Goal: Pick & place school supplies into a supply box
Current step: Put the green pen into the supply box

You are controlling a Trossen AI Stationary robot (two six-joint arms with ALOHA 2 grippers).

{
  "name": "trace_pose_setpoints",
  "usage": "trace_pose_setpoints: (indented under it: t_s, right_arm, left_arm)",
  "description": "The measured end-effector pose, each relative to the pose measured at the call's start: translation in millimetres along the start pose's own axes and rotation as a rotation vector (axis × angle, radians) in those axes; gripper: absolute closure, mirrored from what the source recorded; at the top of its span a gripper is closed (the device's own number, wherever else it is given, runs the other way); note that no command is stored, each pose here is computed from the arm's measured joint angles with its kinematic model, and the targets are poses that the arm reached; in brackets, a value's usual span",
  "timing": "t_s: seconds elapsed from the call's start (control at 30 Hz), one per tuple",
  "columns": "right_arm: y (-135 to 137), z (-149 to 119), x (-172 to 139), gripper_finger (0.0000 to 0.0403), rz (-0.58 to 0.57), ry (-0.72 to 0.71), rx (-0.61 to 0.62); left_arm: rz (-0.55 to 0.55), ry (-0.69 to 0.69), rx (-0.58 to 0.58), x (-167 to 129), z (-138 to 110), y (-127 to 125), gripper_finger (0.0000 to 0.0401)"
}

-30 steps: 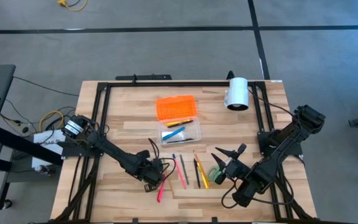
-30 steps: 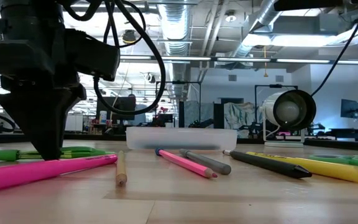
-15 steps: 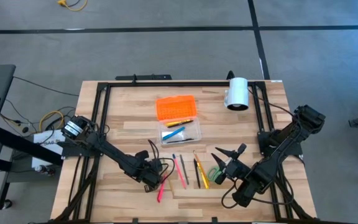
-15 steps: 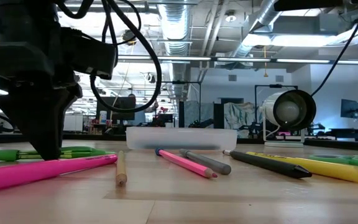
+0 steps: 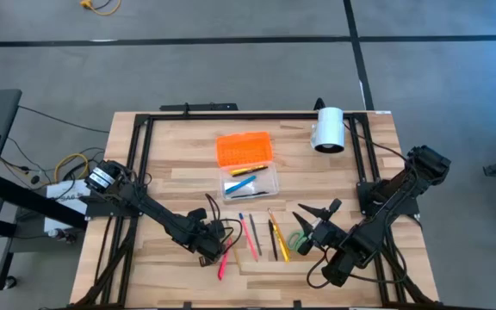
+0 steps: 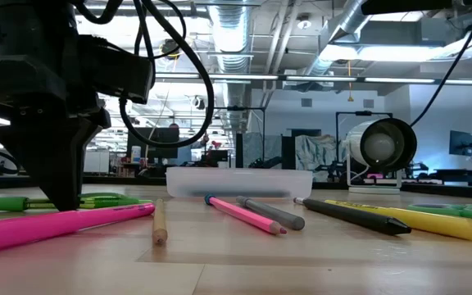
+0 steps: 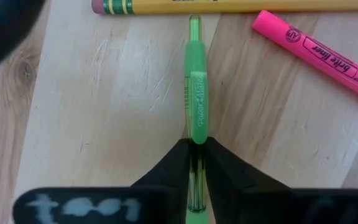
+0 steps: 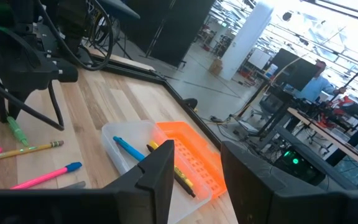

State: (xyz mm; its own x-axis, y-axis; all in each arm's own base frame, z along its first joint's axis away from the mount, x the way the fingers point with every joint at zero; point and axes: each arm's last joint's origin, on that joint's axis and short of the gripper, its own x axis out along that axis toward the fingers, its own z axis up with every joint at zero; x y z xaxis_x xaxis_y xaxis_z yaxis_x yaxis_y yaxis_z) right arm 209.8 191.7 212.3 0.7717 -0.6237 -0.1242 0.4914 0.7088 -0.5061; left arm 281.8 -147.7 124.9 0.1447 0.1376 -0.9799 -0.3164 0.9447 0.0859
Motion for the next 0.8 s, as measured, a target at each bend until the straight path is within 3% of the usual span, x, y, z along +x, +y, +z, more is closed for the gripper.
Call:
trace_pose_setpoints:
  t_s: [0.8]
  right_arm:
    - [0.0, 0.0, 0.0, 0.0276, 0.000, 0.000, 0.000]
  left_arm:
    - [0.000, -0.006, 0.001, 0.2, 0.2, -0.3, 0.0368]
